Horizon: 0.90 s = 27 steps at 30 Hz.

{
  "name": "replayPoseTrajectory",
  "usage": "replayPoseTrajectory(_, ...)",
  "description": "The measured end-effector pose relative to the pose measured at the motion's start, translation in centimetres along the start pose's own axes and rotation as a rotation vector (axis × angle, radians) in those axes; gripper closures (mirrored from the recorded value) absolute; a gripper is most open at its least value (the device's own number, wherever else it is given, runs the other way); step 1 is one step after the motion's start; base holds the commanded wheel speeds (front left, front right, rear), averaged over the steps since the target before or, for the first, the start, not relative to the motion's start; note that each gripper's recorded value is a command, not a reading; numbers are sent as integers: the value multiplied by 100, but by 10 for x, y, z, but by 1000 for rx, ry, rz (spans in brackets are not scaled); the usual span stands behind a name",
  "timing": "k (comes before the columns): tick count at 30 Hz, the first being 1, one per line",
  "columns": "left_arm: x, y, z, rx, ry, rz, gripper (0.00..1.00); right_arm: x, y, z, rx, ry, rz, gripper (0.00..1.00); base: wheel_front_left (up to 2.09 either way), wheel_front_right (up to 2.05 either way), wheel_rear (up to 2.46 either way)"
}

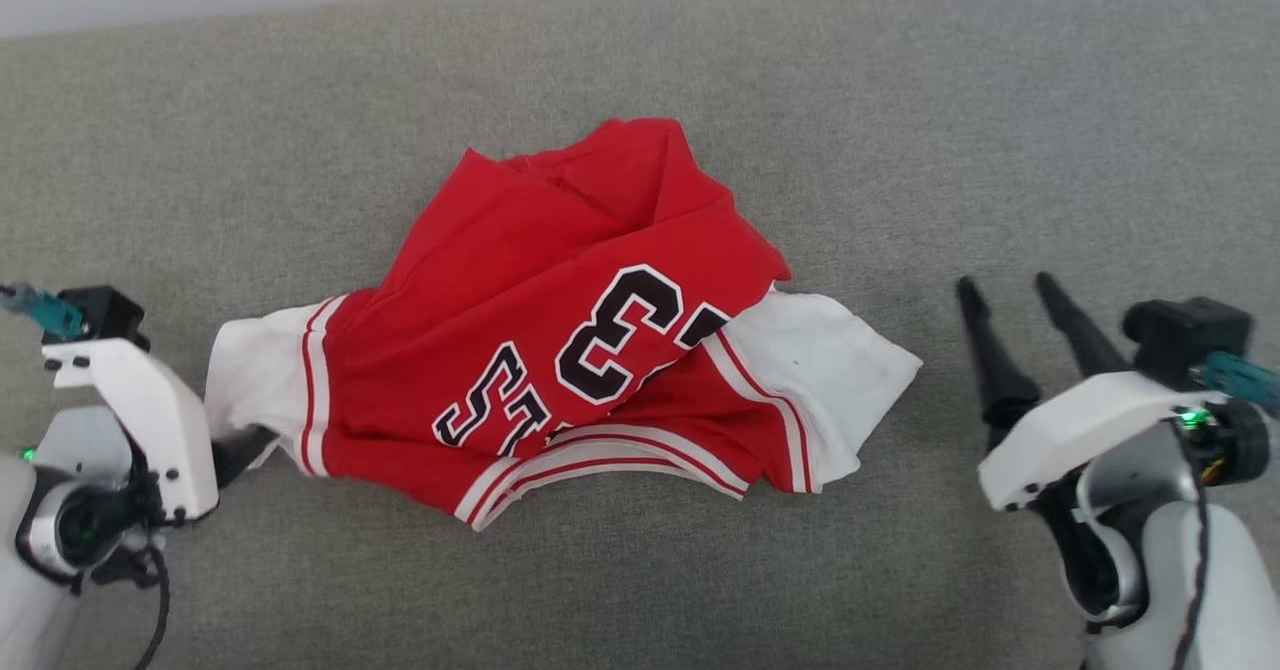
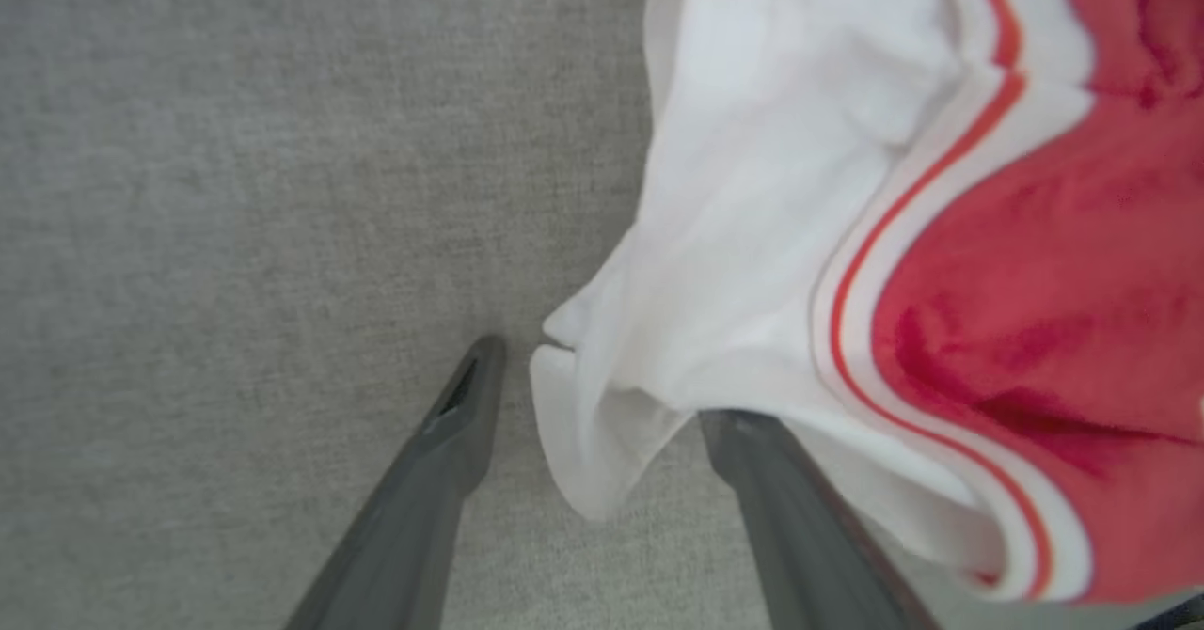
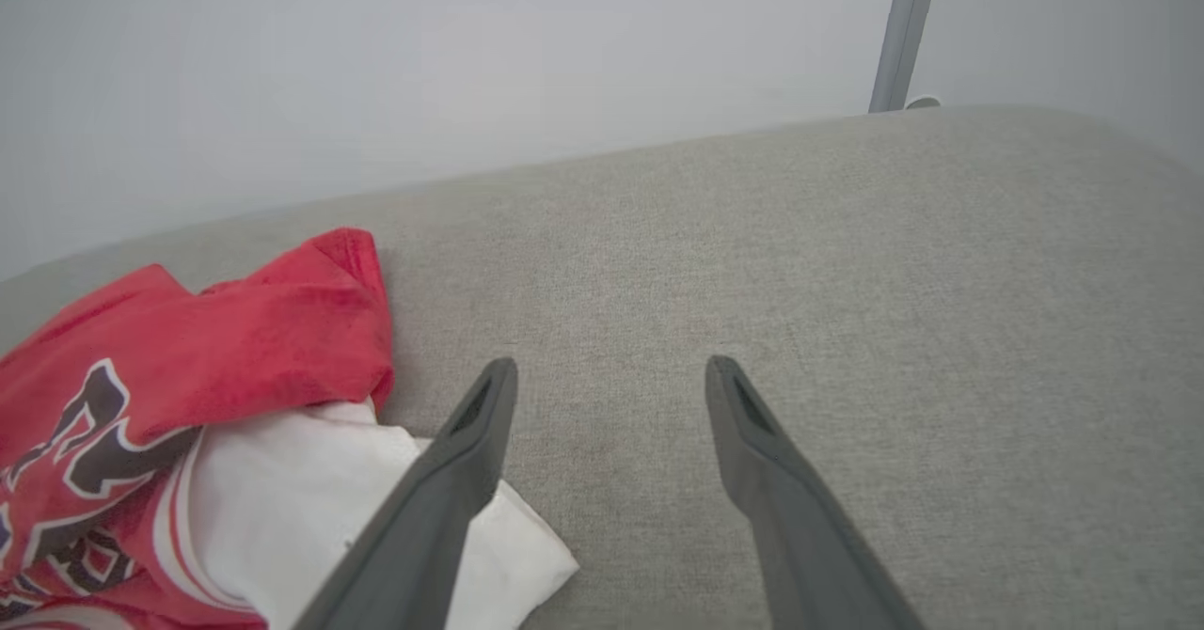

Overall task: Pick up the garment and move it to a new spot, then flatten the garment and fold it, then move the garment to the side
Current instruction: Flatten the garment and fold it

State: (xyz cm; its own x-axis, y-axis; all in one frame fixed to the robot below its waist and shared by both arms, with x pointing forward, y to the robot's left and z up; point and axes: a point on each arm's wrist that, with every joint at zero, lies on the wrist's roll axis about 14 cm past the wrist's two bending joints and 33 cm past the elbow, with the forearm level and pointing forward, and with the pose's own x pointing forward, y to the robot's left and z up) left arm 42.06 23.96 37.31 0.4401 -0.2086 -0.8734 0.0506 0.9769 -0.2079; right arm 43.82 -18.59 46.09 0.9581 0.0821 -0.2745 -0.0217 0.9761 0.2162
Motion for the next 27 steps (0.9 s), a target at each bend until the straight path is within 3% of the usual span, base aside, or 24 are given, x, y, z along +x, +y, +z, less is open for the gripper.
replayPoseTrajectory(2,6,1,-1,-5,25,-5,0,2,8,-12,-4,59,23,0,0,0,0)
replayPoseTrajectory(4,11,0,-4,3,56,-17,100,5,17,-25,-10,126,52,0,0,0,0)
replayPoseTrajectory(10,22,0,-2,4,73,-35,100,7,42,-67,-33,365,127,0,0,0,0)
replayPoseTrajectory(25,26,1,-2,-16,43,-53,100,26,42,-112,-306,758,173,0,0,0,0)
replayPoseTrajectory(26,26,1,-3,-17,41,-54,100,26,44,-114,-324,781,181,57,0,0,0)
replayPoseTrajectory(27,25,0,-3,-20,37,-57,100,26,45,-114,-326,796,190,100,0,0,0)
